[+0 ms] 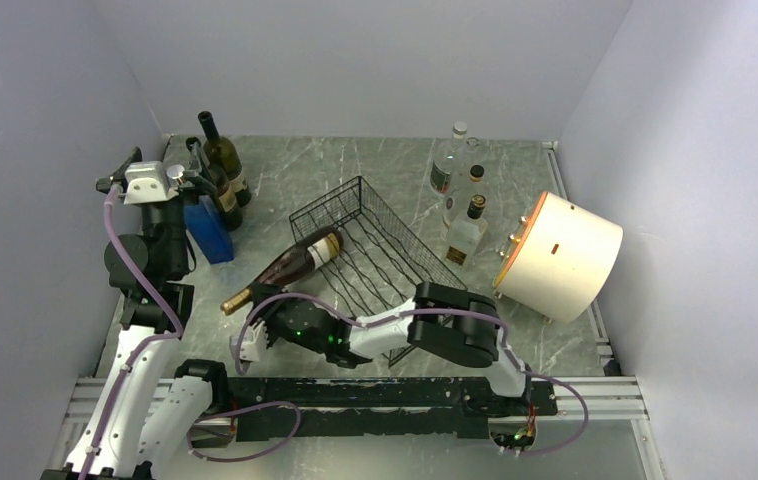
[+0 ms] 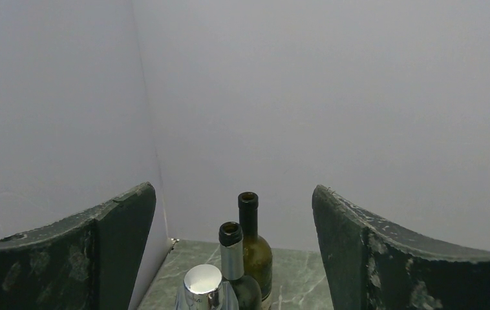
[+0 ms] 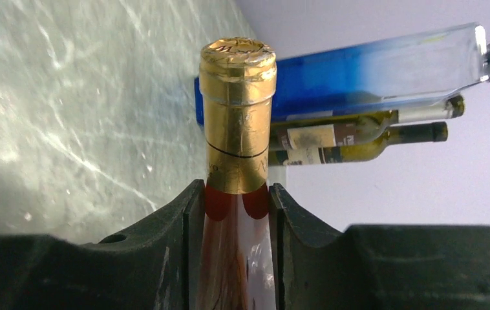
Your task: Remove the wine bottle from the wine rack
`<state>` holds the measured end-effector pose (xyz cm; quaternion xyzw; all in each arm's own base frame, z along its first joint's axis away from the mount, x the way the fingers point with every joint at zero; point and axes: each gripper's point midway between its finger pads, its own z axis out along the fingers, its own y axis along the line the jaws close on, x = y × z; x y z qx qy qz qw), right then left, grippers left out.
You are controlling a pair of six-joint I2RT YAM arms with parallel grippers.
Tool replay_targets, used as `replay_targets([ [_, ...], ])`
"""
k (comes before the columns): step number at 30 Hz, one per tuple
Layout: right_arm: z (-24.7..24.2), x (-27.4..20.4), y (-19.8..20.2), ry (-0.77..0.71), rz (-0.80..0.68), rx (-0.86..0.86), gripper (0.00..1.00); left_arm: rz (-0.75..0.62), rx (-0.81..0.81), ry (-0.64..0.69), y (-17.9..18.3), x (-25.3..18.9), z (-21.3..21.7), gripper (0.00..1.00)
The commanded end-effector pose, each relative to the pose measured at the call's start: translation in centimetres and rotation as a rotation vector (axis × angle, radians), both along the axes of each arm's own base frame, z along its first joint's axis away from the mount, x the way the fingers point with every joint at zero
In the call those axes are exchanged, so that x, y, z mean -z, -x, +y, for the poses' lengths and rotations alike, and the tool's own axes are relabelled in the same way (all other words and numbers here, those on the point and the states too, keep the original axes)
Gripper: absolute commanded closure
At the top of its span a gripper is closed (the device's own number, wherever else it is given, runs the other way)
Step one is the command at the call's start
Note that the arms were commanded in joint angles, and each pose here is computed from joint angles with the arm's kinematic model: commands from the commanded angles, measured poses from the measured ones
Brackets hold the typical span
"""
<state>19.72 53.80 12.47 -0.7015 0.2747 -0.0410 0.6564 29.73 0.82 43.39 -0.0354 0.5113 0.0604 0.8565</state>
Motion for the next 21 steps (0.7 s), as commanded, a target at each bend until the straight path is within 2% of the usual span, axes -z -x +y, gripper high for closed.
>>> replay_targets([
  [1, 1.2, -8.6, 3.8, -0.257, 0.039, -0.119, 1.00, -0.029, 0.006, 0.012, 0.4, -0.9, 0.1, 0.06],
  [8, -0.8, -13.4, 4.6, -0.450, 0.185, -0.115, 1.00, -0.022, 0.014, 0.014, 0.1, -0.8, -0.1, 0.07],
  [15, -2.2, -16.8, 5.9, -0.510, 0.183, -0.170, 1.00, -0.017, 0.032, 0.016, -0.1, -0.7, -0.4, 0.07],
  [18, -1.2, -14.1, 7.7, -0.353, 0.137, -0.231, 1.00, -0.016, 0.031, 0.018, -0.1, -0.6, -0.4, 0.07],
  [21, -0.9, -9.9, 7.3, -0.205, 0.052, -0.215, 1.00, -0.014, 0.033, 0.018, -0.2, -0.6, -0.4, 0.07],
])
